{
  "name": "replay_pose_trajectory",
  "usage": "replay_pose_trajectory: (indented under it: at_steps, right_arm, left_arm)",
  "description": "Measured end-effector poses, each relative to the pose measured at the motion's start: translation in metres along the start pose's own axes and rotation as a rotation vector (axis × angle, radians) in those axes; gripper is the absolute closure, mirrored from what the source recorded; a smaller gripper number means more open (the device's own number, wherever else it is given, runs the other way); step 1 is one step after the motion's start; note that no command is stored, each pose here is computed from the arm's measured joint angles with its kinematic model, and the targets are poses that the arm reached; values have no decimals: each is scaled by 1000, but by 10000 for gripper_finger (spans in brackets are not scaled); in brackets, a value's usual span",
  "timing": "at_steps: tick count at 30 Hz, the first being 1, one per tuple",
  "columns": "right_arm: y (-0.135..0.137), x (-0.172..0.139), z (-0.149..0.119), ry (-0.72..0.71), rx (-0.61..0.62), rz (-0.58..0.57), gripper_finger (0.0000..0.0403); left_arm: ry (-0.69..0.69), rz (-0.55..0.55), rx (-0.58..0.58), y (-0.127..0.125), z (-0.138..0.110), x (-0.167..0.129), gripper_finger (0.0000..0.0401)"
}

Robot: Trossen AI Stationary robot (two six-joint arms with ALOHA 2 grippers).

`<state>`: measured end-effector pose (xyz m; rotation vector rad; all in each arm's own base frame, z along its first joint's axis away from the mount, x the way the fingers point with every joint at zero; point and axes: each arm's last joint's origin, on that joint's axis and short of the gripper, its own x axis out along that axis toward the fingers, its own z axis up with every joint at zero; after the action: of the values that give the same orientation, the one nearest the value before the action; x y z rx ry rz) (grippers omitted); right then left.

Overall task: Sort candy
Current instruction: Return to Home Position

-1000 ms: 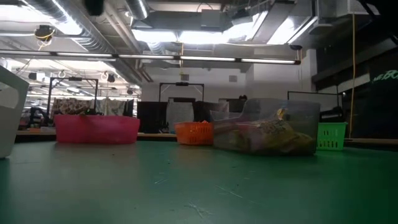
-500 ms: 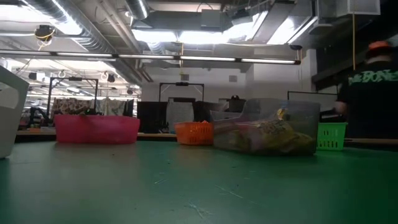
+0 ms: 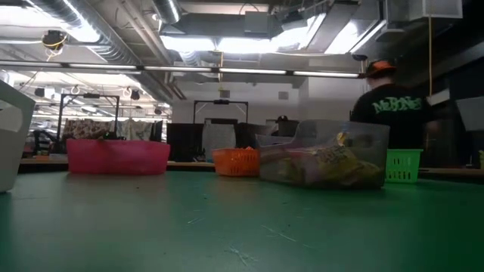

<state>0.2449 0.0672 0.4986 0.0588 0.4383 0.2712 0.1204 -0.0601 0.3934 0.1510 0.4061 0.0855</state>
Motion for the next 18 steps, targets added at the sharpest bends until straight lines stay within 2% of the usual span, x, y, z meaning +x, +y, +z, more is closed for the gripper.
replay_pose_trajectory:
  at_steps: [4, 10, 14, 18]
  right_arm:
    - [-1, -17, -11, 94, -85, -55, 401]
    - [-3, -22, -30, 139, -95, -73, 399]
    - [-7, -13, -62, 168, -115, -72, 398]
    - [-11, -10, -102, 106, -114, -23, 398]
  left_arm:
    - [-37, 33, -46, 4, -28, 8, 269]
    - [-83, 56, -81, 6, -69, 22, 269]
    - [-131, 55, -115, 7, -96, 26, 269]
    - [-200, 49, -161, 8, -118, 28, 269]
